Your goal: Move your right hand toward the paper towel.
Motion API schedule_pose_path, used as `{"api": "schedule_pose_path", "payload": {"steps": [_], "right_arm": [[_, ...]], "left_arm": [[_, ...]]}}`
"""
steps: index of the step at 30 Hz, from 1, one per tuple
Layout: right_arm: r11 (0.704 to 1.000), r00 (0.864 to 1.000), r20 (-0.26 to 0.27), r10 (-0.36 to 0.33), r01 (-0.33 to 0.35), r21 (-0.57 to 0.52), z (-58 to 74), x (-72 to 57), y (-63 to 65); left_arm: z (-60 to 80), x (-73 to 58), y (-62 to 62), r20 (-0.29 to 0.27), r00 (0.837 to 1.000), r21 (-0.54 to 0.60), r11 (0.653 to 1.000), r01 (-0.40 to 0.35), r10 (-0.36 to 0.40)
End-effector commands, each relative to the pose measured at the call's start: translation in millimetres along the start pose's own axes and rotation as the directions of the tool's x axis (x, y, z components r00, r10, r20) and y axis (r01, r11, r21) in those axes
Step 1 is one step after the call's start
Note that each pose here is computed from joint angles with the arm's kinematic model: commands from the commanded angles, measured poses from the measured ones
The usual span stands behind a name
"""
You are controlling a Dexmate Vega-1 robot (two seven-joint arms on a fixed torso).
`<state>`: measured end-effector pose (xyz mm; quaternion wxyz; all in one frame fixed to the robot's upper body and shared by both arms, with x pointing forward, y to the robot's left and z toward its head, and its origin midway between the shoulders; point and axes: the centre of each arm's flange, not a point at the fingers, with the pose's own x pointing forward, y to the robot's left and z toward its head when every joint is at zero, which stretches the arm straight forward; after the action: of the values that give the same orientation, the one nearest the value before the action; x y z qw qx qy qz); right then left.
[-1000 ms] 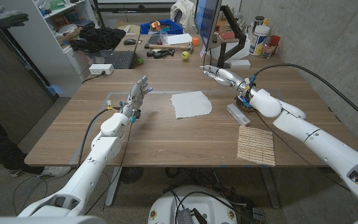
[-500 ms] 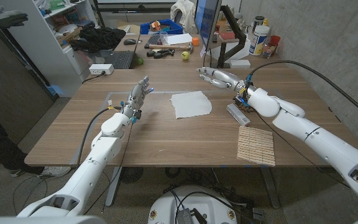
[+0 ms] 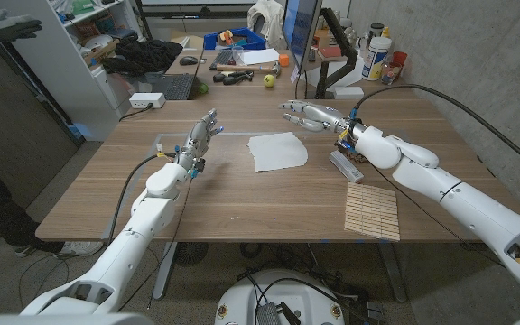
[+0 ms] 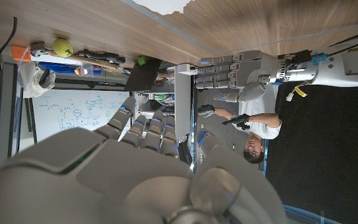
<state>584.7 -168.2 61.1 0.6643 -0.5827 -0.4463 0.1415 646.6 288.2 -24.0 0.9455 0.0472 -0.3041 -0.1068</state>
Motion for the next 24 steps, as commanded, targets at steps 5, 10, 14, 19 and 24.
{"api": "schedule_pose_path", "payload": {"steps": [5,10,14,19,24], "right_arm": [[0.996,0.998,0.012,0.060,-0.059,-0.069,9.2,14.0,5.9],[0.994,0.997,0.004,0.077,-0.076,-0.083,10.6,17.4,7.2],[0.992,0.996,0.006,0.092,-0.091,-0.093,10.9,19.3,9.4],[0.988,0.994,0.004,0.107,-0.106,-0.108,13.4,22.1,12.0],[0.985,0.993,-0.001,0.120,-0.119,-0.121,14.4,24.6,14.0]], "left_arm": [[-3.6,-0.9,5.5,-0.004,1.000,0.006,1.000,0.002,-0.002],[-5.0,-0.8,6.7,-0.007,1.000,0.007,1.000,0.004,-0.004],[-5.5,-0.9,7.7,-0.009,1.000,0.013,1.000,0.007,-0.006],[-6.9,-2.6,9.3,-0.013,1.000,0.015,1.000,0.005,-0.005],[-7.5,-4.3,10.0,-0.014,1.000,0.018,1.000,0.006,-0.005]]}}
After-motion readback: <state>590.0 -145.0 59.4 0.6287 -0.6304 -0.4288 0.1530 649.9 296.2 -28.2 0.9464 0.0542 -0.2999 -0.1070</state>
